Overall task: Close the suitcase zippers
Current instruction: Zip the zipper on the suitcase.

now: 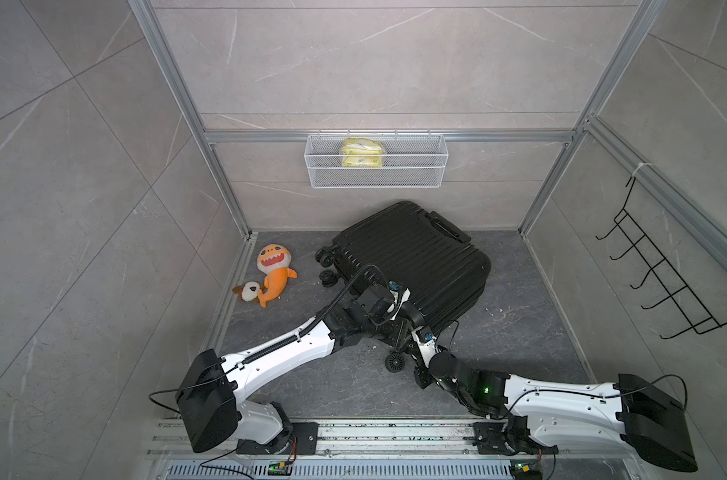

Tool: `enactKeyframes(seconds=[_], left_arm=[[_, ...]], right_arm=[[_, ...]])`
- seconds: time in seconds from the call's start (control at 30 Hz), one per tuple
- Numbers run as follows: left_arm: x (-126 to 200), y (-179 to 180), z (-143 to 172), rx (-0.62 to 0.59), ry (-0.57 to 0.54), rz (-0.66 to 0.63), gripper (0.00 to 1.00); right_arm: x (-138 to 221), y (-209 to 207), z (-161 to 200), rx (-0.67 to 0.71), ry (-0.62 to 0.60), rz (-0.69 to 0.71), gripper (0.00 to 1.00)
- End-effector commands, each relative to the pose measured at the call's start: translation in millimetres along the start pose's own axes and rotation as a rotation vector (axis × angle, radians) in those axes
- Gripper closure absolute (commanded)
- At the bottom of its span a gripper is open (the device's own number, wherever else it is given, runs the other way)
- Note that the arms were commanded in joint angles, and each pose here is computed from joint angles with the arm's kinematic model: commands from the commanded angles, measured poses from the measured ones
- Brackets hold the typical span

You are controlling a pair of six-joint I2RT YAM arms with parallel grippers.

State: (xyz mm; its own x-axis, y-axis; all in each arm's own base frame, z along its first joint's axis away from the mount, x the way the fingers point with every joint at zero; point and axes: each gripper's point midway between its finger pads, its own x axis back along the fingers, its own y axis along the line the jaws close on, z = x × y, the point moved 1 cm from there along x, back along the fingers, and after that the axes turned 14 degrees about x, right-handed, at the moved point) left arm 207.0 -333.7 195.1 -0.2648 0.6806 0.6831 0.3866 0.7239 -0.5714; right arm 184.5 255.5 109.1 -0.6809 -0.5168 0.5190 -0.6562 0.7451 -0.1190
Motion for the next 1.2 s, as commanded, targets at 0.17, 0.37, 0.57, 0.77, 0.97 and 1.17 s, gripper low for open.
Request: enactKeyframes(seconds=[0.17,0.37,0.57,0.77,0.97,1.17], left_arm=[[12.4,-27.4,-68.6,0.172,-0.312,0.091,1.0],[8.7,-30.7,-67.7,0.176,-0.307,0.099,1.0],[8.9,-31.0,-67.6,0.178,-0.308,0.101,1.0],[9.7,-29.9,-67.3,0.181,-0.312,0.098,1.0],[9.4,-29.8,-67.0,0.183,-0.31,0.098,1.0],[9.1,-29.7,-66.9,0.181,-0.309,0.098,1.0]], right_arm=[[6.8,30.7,-25.0,-0.075,-0.115,-0.166,1.0],[5.1,37.3,-26.3,-0.113,-0.136,-0.204,1.0],[3.4,39.2,-26.8,-0.146,-0.154,-0.216,1.0],[4.6,38.4,-27.9,-0.146,-0.161,-0.214,1.0],[9.1,37.9,-32.0,-0.155,-0.197,-0.227,1.0],[8.5,33.0,-28.4,-0.152,-0.181,-0.196,1.0]])
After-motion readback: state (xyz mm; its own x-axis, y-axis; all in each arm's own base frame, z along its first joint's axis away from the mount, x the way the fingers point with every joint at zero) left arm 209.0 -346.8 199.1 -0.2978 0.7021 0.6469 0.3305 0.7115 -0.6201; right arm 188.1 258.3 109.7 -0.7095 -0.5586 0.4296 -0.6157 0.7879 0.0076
